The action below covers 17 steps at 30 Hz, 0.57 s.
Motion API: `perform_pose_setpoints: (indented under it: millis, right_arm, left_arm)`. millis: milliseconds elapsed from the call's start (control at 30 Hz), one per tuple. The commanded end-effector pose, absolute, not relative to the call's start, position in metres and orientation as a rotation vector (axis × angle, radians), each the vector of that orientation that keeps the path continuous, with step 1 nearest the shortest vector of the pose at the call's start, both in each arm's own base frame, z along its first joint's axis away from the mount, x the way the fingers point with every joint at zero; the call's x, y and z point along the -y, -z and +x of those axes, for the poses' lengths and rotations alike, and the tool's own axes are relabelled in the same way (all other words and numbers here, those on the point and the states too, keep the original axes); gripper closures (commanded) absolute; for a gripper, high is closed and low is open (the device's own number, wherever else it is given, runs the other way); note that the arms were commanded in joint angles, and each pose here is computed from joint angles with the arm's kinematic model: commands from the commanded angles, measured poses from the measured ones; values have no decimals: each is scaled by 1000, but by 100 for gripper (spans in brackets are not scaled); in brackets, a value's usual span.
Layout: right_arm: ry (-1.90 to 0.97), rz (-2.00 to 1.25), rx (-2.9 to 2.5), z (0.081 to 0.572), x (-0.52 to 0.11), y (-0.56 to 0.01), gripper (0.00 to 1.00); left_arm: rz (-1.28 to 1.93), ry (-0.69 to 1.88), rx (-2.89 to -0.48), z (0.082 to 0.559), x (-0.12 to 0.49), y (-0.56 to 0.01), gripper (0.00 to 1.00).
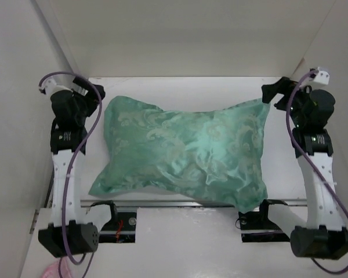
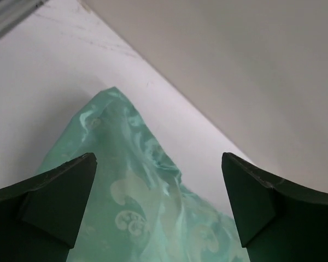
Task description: Put the pillow into the pillowcase
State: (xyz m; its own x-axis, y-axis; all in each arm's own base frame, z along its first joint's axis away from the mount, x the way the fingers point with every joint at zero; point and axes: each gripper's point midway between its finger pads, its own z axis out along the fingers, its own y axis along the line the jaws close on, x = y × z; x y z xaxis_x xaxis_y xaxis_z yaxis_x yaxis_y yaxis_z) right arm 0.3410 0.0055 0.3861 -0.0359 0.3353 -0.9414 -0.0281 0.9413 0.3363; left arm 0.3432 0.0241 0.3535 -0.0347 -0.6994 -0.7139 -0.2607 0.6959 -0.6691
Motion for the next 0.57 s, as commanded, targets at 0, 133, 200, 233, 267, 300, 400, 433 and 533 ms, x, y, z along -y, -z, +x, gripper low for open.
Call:
perform_pose_setpoints:
  millis: [0, 133, 200, 233, 267, 300, 400, 433, 533]
  right_arm:
    - [-382, 206, -1711, 374, -20, -356, 0]
    - [-413, 151, -1724, 379, -30, -354, 0]
    - [-404, 151, -1698, 381, -28, -359, 0]
    - [-396, 157, -1697, 382, -26, -359, 0]
    - [-396, 158, -1697, 382, -26, -359, 0]
    - [-386, 166, -1694, 383, -24, -358, 0]
    - [-353, 192, -1679, 379, -18, -356, 0]
    - [-353, 185, -1654, 377, -18, -364, 0]
    - [-367, 157, -1653, 377, -22, -363, 0]
  left_arm:
    - [-760, 421, -1714, 372, -14, -333, 0]
    - [-789, 315, -1740, 368, -21, -327, 0]
    - [-778, 300, -1713, 365, -22, -335, 0]
    - [-772, 286, -1707, 366, -24, -334, 0]
    - [-779, 274, -1689, 363, -27, -338, 0]
    - [-786, 263, -1684, 363, -29, -338, 0]
    - [-782, 244, -1663, 360, -33, -346, 0]
    - [-780, 246, -1655, 360, -33, -350, 0]
    - [-770, 239, -1658, 362, -33, -351, 0]
